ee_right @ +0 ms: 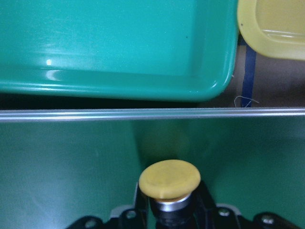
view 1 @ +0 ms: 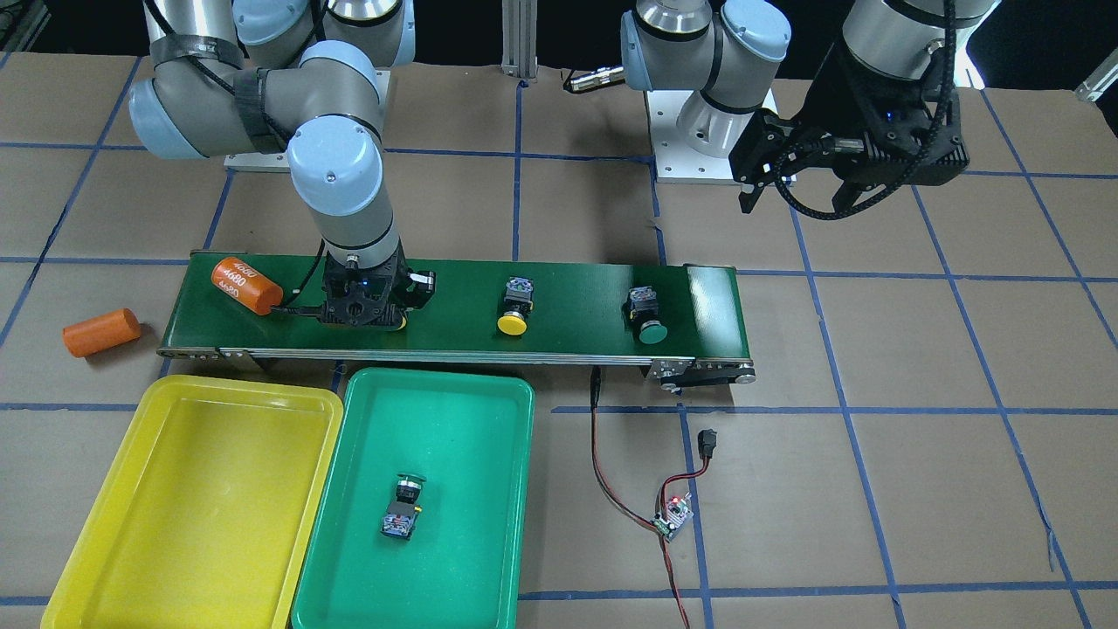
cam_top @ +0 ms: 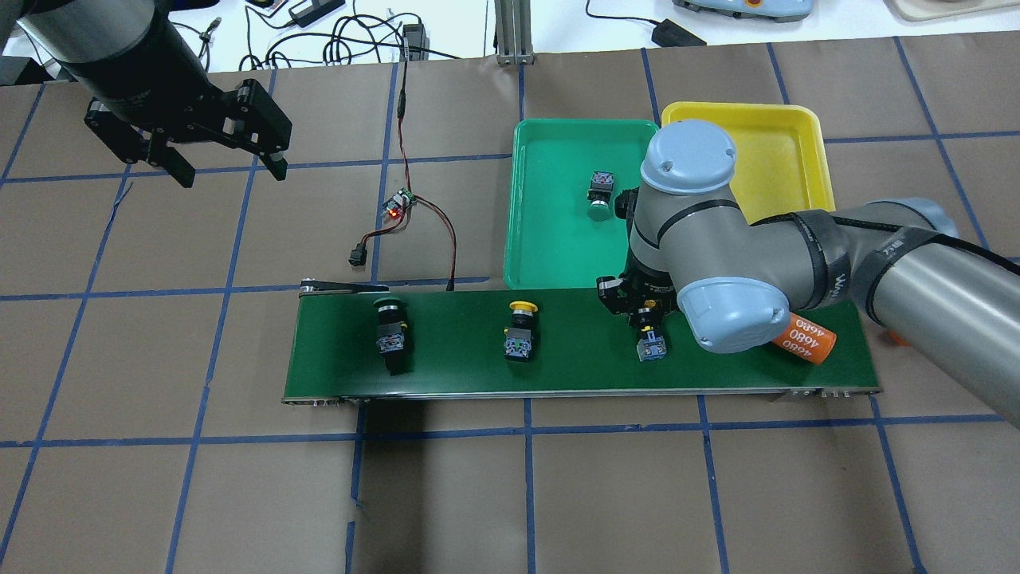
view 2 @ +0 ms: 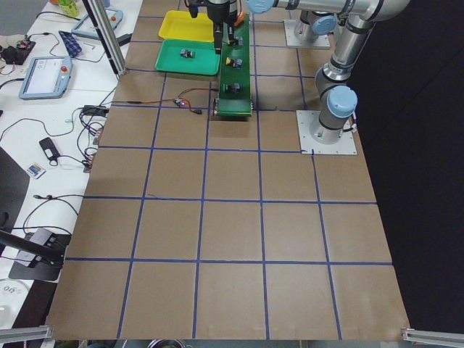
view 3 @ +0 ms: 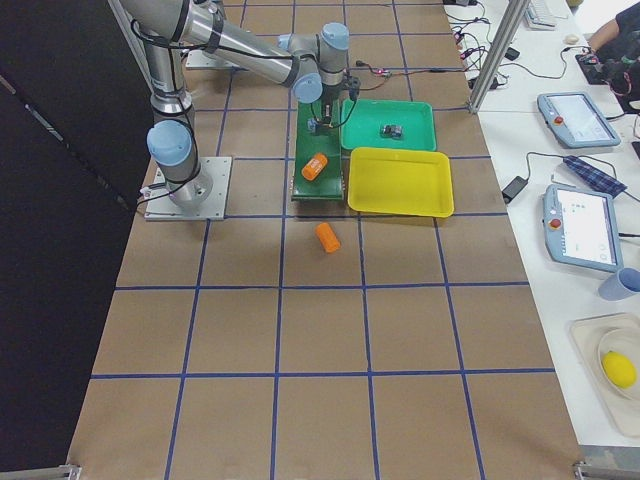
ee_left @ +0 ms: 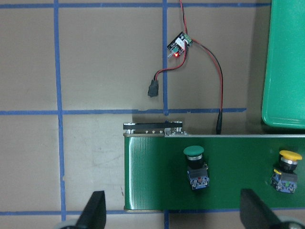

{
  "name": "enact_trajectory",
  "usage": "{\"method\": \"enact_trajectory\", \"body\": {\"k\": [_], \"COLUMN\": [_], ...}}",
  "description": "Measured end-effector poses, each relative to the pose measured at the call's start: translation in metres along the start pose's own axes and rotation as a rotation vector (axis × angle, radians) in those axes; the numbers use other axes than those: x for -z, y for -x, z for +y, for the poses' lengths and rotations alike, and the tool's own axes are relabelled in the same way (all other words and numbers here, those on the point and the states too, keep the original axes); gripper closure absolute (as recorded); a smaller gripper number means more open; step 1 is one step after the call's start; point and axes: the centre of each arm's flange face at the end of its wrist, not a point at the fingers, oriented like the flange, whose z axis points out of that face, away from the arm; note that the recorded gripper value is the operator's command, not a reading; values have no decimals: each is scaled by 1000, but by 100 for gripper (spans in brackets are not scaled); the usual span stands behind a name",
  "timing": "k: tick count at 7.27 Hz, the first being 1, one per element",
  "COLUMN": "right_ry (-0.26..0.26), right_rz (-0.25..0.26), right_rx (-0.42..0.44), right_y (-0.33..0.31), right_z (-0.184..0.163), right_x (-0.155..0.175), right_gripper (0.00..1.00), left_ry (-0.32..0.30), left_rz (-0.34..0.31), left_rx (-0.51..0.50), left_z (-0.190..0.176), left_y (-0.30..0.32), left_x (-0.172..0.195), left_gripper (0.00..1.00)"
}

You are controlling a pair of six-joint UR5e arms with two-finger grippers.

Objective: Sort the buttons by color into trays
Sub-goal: 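Carry the yellow button into the yellow tray and open the right gripper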

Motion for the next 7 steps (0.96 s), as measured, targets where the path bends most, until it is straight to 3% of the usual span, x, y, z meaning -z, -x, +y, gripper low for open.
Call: {"method": "enact_trajectory", "body": {"k": [2,3,5,7], "right_ry": [-19,-55,-112,-116], "right_rz": [-1,-7,-18,-19], "right_rx": [-3,-6,-53,-141], "right_y": [-1,-1,-19,-79], "right_z": [-7,-23,-97,-192], "right_x": [8,24,48,45], "right_gripper": [100,100,100,100], "left_ry": [46,34,-23,-30], "left_rz": [7,12,10,15], "left_rx": [-24,-48,-76,-74], "left_z": [4,6,-1,-6], "left_y": [-4,-3,-2,0], "left_x": [-1,-3,-8,-13], "left_gripper": [0,0,0,0]}}
